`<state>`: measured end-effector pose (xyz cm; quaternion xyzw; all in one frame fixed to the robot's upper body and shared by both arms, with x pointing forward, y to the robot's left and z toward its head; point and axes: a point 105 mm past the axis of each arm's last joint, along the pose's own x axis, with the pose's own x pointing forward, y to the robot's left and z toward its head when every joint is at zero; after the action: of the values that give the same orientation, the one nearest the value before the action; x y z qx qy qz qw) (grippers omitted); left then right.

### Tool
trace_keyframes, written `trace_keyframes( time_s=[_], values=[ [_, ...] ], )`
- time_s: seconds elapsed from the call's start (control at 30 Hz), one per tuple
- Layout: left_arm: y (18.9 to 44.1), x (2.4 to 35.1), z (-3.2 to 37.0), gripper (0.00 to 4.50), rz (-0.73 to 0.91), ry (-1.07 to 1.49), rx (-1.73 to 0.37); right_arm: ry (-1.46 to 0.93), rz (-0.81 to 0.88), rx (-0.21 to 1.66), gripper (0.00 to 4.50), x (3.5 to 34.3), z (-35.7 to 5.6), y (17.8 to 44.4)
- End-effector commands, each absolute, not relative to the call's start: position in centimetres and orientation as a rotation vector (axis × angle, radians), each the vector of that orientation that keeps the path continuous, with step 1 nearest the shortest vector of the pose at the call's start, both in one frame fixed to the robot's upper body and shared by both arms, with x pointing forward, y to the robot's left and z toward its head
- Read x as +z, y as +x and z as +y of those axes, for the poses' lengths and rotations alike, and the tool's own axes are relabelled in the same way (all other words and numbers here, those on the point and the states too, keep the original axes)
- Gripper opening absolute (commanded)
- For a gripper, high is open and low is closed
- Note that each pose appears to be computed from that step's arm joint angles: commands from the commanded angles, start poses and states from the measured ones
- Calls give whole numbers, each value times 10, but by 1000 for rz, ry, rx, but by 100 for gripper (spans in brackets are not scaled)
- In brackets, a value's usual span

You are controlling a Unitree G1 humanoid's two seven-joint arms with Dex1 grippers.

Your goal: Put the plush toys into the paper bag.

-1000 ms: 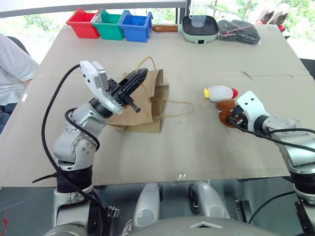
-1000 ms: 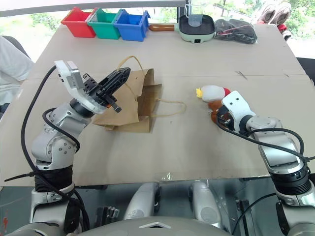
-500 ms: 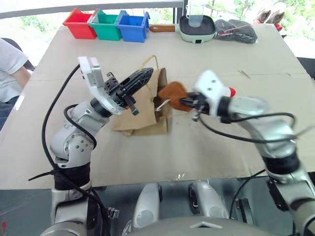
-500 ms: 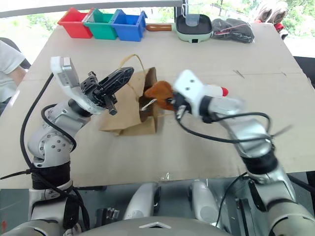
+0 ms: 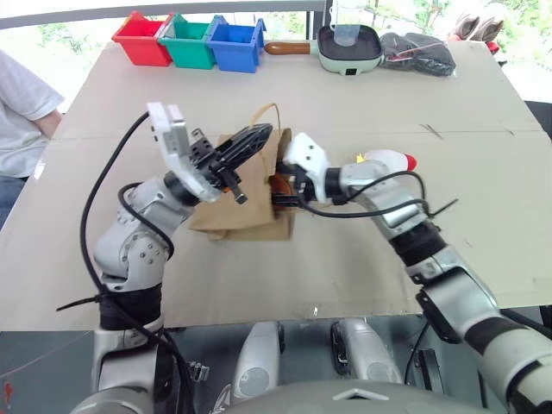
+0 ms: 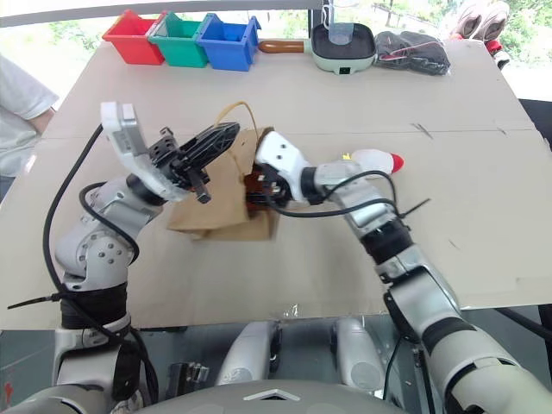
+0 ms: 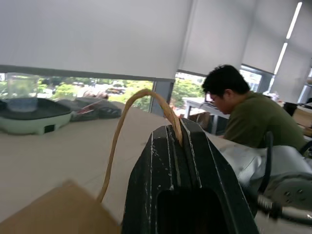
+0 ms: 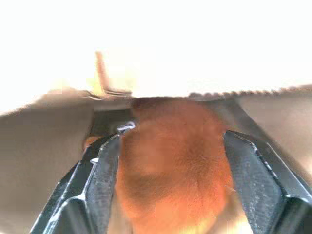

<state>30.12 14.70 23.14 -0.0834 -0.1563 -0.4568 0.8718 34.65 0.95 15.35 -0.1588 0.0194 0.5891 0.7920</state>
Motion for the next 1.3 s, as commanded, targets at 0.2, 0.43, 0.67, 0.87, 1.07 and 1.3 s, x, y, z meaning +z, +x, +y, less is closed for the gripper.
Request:
trace_keyframes(
  time_s=[0.2, 0.43, 0.67, 0.87, 1.07, 1.3],
  values=[
    [286, 243, 169, 0, -385, -107, -884, -405, 39, 983, 291, 193, -82, 341],
    [290, 249, 162, 0, -409, -105, -888, -531, 407, 560, 242, 135, -157, 409],
    [290, 256, 155, 0, -455, -133, -925, -574, 303, 650, 5, 143, -145, 414],
    [284, 260, 150, 0, -480, -197, -1000, -388, 82, 901, 5, 189, -72, 371],
    [280, 256, 135, 0, -470, -210, -1066, -313, 101, 955, 5, 175, 9, 366],
    [277, 248, 124, 0, -454, -193, -1096, -258, 96, 1145, 5, 163, 66, 363]
  ],
)
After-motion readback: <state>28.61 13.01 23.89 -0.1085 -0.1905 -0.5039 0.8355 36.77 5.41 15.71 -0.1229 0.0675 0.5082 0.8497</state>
